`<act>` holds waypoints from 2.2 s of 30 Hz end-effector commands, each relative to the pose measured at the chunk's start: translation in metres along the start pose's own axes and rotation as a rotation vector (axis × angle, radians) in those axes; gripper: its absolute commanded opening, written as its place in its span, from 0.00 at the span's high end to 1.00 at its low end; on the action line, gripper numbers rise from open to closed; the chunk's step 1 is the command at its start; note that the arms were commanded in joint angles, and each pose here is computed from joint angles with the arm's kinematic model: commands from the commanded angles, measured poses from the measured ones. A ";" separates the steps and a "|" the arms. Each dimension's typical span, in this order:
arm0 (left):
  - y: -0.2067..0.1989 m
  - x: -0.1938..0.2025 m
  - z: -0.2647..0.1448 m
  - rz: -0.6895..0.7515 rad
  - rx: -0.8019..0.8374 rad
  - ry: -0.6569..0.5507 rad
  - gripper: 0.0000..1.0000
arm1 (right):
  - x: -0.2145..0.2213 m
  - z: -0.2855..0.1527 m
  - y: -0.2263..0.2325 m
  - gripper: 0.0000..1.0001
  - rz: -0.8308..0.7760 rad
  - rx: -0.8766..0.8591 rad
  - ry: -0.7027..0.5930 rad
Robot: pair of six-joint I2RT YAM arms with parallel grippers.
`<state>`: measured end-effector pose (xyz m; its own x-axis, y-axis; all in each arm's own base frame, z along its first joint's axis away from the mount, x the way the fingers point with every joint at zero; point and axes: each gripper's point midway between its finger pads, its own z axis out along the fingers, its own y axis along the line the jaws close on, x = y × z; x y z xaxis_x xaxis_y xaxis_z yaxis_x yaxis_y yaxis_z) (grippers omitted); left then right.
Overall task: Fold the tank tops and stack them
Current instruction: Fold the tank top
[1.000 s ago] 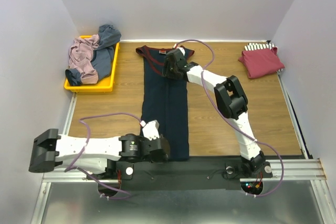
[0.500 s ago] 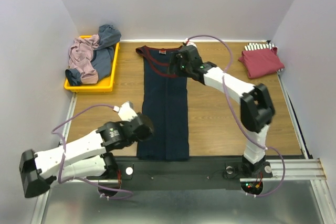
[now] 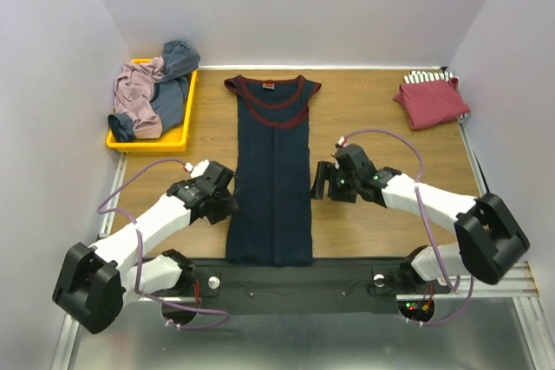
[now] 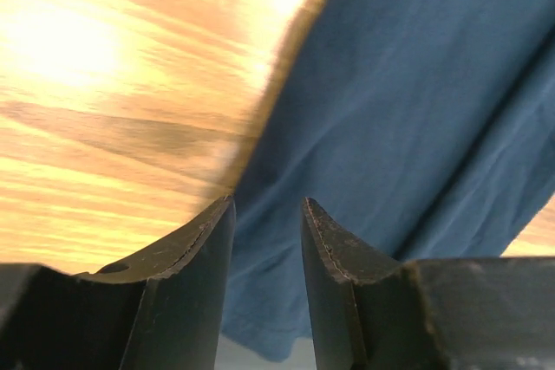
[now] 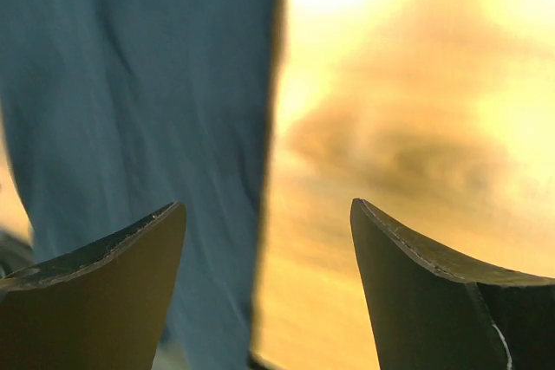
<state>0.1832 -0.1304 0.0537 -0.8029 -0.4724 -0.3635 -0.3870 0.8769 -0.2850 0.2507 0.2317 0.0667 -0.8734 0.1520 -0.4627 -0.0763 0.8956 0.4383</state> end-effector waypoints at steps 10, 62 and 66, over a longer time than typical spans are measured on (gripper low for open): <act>0.021 0.047 -0.018 0.076 -0.004 0.260 0.21 | 0.123 -0.028 -0.007 0.18 0.078 -0.168 0.338; -0.146 -0.278 0.185 0.102 0.097 -0.185 1.00 | -0.237 0.196 -0.056 0.87 0.063 0.153 -0.153; -0.174 -0.299 0.182 0.066 0.183 -0.209 1.00 | -0.254 0.208 -0.062 0.86 0.042 0.165 -0.163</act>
<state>0.5525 -0.1488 0.0357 -0.7285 -0.3983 -0.5573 -0.2434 0.9110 -0.3329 0.5767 0.2586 0.0364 -0.7434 0.2967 -0.5994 -0.0156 0.8883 0.4591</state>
